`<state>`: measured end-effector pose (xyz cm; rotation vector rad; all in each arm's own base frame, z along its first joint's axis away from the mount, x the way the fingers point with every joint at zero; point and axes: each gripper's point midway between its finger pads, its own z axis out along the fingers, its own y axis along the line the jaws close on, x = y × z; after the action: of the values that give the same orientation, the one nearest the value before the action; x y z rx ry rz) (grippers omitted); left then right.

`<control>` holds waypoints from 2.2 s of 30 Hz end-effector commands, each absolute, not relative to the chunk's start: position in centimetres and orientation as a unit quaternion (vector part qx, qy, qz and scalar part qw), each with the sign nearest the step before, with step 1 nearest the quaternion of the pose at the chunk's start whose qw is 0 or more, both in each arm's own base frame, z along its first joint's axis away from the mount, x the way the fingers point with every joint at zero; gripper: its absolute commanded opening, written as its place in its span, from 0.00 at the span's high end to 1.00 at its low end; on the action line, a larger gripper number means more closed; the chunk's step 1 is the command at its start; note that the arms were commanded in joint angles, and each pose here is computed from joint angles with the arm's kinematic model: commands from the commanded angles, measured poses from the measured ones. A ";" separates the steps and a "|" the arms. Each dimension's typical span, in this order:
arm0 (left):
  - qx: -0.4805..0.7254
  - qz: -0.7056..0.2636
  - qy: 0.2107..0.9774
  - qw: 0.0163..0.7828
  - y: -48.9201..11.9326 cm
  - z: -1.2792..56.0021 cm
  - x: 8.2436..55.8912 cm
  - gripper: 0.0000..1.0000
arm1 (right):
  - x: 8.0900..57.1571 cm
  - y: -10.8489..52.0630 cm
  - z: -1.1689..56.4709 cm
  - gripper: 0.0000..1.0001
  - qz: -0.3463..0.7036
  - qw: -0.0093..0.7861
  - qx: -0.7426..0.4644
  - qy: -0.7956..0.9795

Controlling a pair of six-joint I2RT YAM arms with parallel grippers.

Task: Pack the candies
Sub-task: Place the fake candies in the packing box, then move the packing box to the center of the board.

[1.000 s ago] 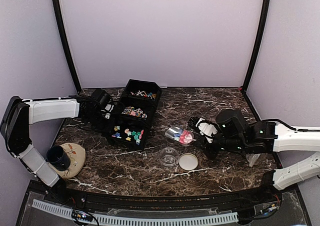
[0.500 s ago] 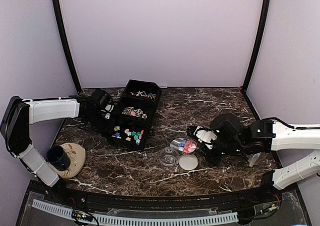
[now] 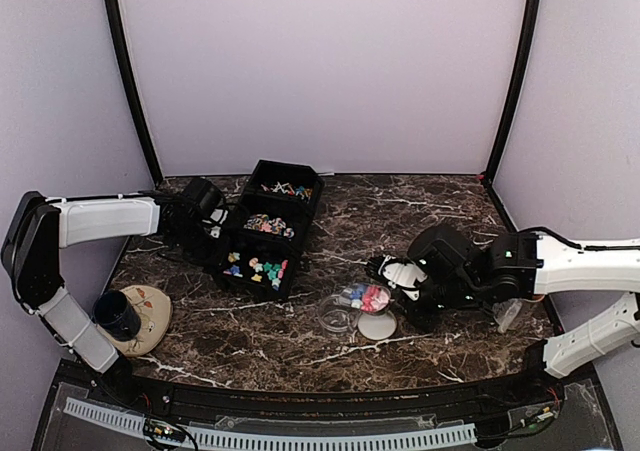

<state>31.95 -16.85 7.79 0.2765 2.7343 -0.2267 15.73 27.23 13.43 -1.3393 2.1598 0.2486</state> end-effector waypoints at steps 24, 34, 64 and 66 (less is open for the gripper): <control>0.095 -0.145 0.937 0.302 -19.8 14.2 36.2 1.00 | 14.6 28.1 14.1 1.00 0.043 0.233 -0.555 0.798; 0.095 -0.143 0.938 0.300 -19.8 14.0 36.3 1.00 | 14.9 28.7 14.9 1.00 0.017 0.210 -0.572 0.793; 0.095 -0.144 0.939 0.298 -19.8 14.0 36.2 1.00 | 16.3 31.3 14.3 1.00 -0.092 0.156 -0.585 0.790; 0.095 -0.144 0.939 0.298 -19.9 14.0 36.2 1.00 | 17.0 31.1 14.4 1.00 -0.113 0.162 -0.579 0.791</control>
<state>32.07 -16.97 7.87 0.2781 2.7416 -0.2276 16.00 31.48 13.31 -1.7102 2.2709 -0.2107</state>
